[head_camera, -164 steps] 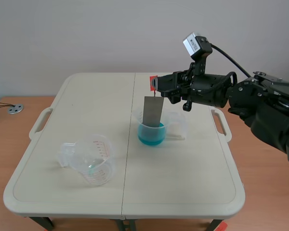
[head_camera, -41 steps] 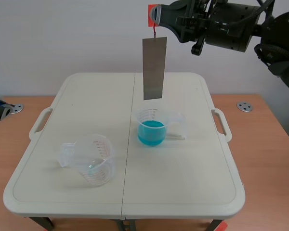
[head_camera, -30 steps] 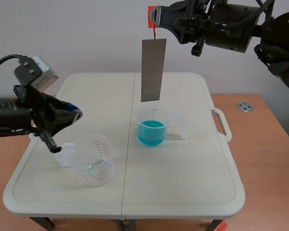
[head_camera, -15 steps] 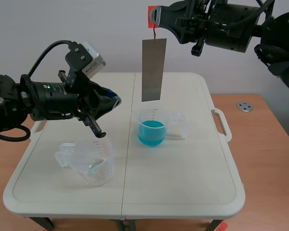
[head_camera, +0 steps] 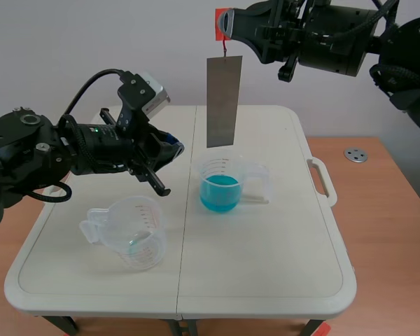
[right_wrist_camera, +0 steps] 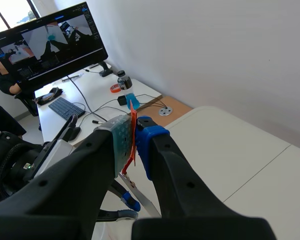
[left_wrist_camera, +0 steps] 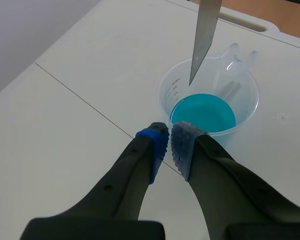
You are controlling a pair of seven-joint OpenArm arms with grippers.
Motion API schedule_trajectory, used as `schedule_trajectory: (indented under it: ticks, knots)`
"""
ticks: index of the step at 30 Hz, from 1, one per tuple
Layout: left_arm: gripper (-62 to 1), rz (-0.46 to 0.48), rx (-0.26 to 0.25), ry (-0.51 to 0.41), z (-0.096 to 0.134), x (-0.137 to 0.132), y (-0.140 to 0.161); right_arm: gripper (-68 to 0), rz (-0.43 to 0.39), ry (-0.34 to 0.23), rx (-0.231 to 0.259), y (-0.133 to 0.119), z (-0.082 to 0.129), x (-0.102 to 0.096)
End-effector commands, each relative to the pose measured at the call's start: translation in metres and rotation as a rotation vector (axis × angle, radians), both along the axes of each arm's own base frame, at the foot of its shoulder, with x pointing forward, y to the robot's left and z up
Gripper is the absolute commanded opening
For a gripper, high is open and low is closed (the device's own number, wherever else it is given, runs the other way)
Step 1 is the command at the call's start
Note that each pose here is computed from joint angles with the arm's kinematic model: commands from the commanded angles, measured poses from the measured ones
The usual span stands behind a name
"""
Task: Hold the metal plate by the orange handle, dip it into the blue solution, take it out and point at it, then put the plate back in the beaker on the left.
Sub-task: 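Raise the plate and point at it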
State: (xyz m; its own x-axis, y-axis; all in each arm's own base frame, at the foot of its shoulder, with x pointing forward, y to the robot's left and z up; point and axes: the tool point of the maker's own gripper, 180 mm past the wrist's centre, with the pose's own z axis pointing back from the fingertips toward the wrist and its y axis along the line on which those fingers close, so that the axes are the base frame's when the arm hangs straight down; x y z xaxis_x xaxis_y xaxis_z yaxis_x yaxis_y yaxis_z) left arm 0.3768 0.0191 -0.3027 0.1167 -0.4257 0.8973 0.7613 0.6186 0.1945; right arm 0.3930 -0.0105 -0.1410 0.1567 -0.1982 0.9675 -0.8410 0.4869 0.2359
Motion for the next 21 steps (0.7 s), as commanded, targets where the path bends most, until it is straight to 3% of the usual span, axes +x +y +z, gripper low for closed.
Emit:
schedule_trajectory:
  ticks: [1,21]
  knots:
    - [-53.2,-0.008,-0.028,-0.04,0.016,0.007,-0.006,-66.2,0.013,-0.066,0.029,-0.001,0.026,0.0]
    - [-53.2,0.014,-0.007,-0.047,0.015,0.009,0.004,-66.2,0.013,-0.066,0.029,-0.001,0.026,0.0]
